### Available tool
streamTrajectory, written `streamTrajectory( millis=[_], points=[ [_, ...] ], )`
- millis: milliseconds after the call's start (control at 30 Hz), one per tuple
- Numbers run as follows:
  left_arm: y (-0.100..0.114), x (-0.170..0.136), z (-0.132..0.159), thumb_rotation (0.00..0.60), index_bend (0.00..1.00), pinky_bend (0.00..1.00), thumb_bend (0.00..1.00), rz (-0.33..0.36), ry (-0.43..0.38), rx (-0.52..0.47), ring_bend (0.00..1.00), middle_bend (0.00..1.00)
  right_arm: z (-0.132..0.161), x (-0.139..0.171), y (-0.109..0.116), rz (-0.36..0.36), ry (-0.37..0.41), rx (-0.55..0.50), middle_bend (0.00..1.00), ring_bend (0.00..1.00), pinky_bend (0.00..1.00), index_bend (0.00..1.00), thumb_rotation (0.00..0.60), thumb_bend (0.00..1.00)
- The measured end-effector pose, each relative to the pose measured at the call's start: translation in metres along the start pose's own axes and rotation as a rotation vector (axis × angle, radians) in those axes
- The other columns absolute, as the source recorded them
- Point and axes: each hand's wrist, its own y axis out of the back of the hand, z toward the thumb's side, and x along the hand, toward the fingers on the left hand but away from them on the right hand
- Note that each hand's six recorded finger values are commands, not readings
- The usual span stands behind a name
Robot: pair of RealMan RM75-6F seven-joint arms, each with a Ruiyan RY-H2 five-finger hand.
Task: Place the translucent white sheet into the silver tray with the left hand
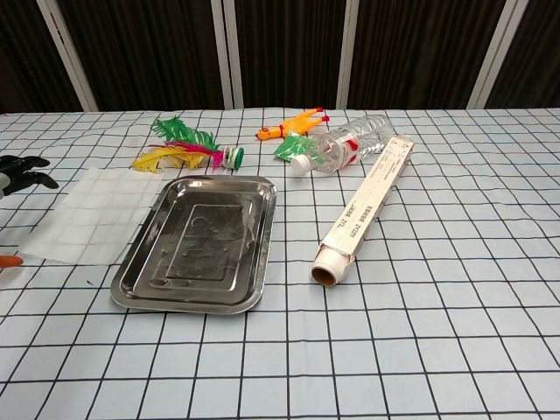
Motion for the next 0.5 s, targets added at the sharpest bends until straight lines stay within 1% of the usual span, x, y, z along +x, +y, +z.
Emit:
streamTrajectory(
  millis=[133, 267, 500],
  points=[
    [-0.001, -0.003, -0.007, 0.6, 0.17, 0.0, 0.15, 0.0, 0.004, 0.015, 0.0, 0.0, 0.001, 0.0, -0.001, 0.002, 0.001, 0.001, 0.0, 0.0, 0.04, 0.0, 0.6, 0.29],
    [-0.004, 0.0, -0.015, 0.6, 0.17, 0.0, 0.16, -0.009, 0.022, 0.023, 0.0, 0.0, 0.002, 0.0, -0.001, 0.005, 0.002, 0.002, 0.0, 0.0, 0.04, 0.0, 0.6, 0.29],
    [-0.004, 0.013, -0.005, 0.6, 0.17, 0.0, 0.18, 0.0, 0.016, 0.011, 0.0, 0.0, 0.002, -0.001, -0.002, 0.008, 0.001, 0.002, 0.0, 0.0, 0.04, 0.0, 0.6, 0.29]
  ],
)
